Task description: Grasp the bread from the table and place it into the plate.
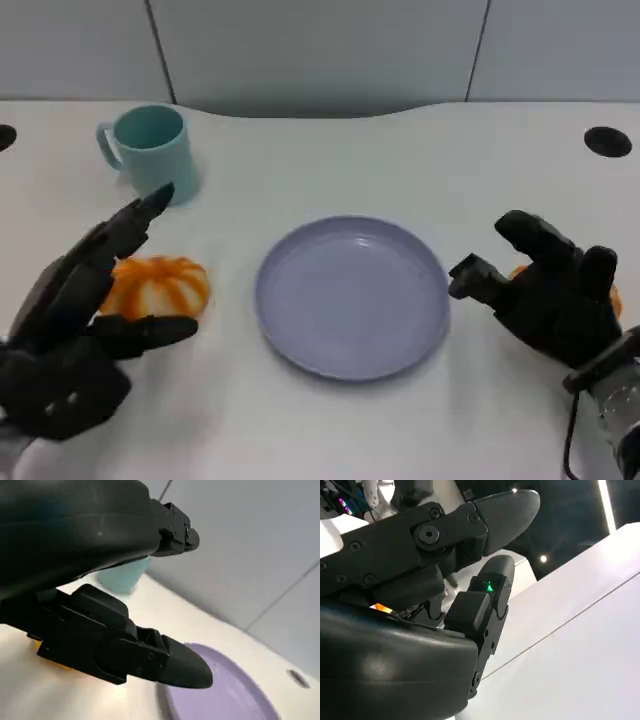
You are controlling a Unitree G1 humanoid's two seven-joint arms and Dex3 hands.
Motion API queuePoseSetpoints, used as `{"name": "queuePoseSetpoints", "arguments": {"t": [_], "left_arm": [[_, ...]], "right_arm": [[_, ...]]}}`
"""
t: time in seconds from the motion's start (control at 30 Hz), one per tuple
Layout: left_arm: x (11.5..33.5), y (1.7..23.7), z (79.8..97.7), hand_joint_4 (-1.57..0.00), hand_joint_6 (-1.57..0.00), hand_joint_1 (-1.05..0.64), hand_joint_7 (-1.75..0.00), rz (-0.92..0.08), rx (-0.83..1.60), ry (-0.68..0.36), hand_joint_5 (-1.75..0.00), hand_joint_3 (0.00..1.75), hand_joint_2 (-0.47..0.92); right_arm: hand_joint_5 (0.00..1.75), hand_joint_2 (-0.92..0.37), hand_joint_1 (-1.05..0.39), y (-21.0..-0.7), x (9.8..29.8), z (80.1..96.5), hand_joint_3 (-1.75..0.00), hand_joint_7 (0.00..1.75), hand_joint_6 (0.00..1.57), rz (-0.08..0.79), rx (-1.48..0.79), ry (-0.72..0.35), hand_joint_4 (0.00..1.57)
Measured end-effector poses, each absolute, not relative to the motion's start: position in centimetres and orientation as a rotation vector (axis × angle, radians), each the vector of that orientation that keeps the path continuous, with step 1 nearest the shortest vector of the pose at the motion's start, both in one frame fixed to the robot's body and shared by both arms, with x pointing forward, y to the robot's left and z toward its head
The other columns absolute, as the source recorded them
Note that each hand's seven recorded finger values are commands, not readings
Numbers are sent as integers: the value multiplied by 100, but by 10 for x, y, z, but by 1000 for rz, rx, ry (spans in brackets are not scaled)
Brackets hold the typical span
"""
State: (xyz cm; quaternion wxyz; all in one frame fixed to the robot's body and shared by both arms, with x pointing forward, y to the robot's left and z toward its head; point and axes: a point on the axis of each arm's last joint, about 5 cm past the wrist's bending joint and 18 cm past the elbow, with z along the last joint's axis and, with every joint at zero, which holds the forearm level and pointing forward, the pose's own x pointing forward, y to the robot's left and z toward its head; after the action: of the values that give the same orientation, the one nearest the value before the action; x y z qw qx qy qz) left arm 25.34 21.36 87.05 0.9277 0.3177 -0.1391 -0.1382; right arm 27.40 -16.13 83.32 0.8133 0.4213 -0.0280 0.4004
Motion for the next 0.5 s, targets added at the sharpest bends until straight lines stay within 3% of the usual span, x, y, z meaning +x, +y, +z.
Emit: {"name": "queuePoseSetpoints", "arguments": {"t": [0.3, 0.5], "left_arm": [[278, 192, 866, 0, -3, -105, -1, -362, 816, -121, 0, 21, 92], [277, 191, 858, 0, -3, -105, -1, -364, 876, -32, 0, 18, 92]], "right_arm": [[75, -92, -48, -165, 277, 836, -5, 0, 106, 857, 882, -62, 84], [76, -92, -48, -167, 277, 838, -6, 0, 106, 858, 873, -68, 84]]}}
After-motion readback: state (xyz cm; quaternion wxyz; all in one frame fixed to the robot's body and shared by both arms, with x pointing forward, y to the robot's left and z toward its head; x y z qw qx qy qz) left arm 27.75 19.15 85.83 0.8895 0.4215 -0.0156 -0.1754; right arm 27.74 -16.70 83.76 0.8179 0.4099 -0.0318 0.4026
